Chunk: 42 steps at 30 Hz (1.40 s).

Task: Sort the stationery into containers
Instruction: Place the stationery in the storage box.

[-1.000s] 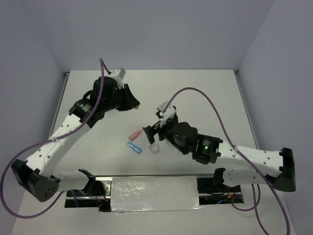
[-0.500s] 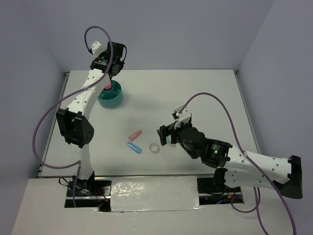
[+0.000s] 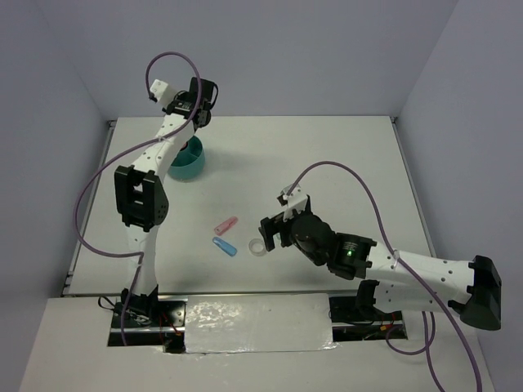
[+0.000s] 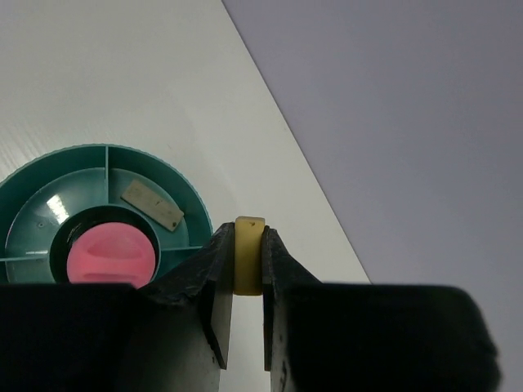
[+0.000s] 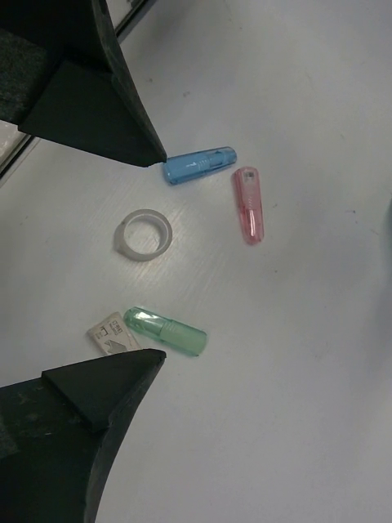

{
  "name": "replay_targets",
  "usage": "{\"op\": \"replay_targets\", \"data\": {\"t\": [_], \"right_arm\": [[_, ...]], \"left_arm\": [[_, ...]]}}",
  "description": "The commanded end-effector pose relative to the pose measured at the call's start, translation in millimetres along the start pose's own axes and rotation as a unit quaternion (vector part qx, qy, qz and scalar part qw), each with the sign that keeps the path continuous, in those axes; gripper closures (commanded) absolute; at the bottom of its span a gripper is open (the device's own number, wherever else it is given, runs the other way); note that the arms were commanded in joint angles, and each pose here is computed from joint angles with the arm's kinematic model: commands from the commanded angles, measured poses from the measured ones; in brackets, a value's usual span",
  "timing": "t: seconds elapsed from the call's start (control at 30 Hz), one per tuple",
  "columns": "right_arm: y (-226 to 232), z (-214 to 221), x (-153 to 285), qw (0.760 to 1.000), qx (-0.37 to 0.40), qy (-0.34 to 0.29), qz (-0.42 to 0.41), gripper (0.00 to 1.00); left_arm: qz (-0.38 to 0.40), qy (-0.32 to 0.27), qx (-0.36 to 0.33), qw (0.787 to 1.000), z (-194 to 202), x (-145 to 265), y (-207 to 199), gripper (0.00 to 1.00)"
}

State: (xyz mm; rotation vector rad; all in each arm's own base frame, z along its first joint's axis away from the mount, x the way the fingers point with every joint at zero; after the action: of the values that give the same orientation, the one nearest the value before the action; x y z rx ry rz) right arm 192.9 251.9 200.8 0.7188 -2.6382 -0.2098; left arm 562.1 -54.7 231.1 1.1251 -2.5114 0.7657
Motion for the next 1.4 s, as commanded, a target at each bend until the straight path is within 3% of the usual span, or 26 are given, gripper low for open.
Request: {"op": "replay_targets", "data": {"t": [0.0, 0.27, 0.5, 0.77, 0.97, 1.13, 1.37], "right_arm": [[10.9, -6.4, -4.5, 1.000, -0.017, -0.011, -0.021, 0.00], [12.1, 0.1, -8.4, 0.999, -0.011, -0.004, -0.031, 0.00], [12.7, 1.4, -11.9, 0.999, -0.008, -0.003, -0.034, 0.00], [10.7, 0.6, -12.1, 1.000, -0.004, -0.005, -0.030, 0.00], [9.2, 0.2, -11.4, 1.000, -0.007, -0.006, -0.030, 0.00], [7.5, 0.5, -10.9, 1.000, -0.006, -0.006, -0.028, 0.00], [7.0, -1.3, -10.3, 1.000, -0.009, -0.008, -0.029, 0.00]], "left_arm": [[-0.014, -0.029, 0.022, 0.999, -5.3, -23.0, 2.2, 1.00], [-0.015, -0.016, 0.016, 1.000, 10.8, -47.5, 5.9, 0.94], [-0.022, -0.017, 0.014, 1.000, 13.8, -48.4, 13.8, 0.73], [-0.025, -0.004, 0.012, 1.000, 19.1, -49.7, 18.0, 0.74], [-0.027, -0.001, 0.007, 1.000, 20.6, -48.8, 21.0, 0.64], [-0.027, 0.006, 0.005, 1.000, 24.2, -49.4, 22.8, 0.65], [-0.022, 0.000, 0.009, 1.000, 14.0, -44.1, 19.7, 0.56]]}}
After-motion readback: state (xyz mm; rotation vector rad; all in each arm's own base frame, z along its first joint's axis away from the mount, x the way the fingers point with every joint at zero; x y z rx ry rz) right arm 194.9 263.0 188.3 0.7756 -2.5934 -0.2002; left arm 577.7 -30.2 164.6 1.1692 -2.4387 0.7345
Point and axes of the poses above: each gripper's point midway between its finger pads, its own x axis back along the fingers, its own y axis along the line the jaws close on, z = x × y, the point moved 1 cm from there along x, back along the fingers, and after that the axes turned 10 degrees about -x, right-handed, at the moved point
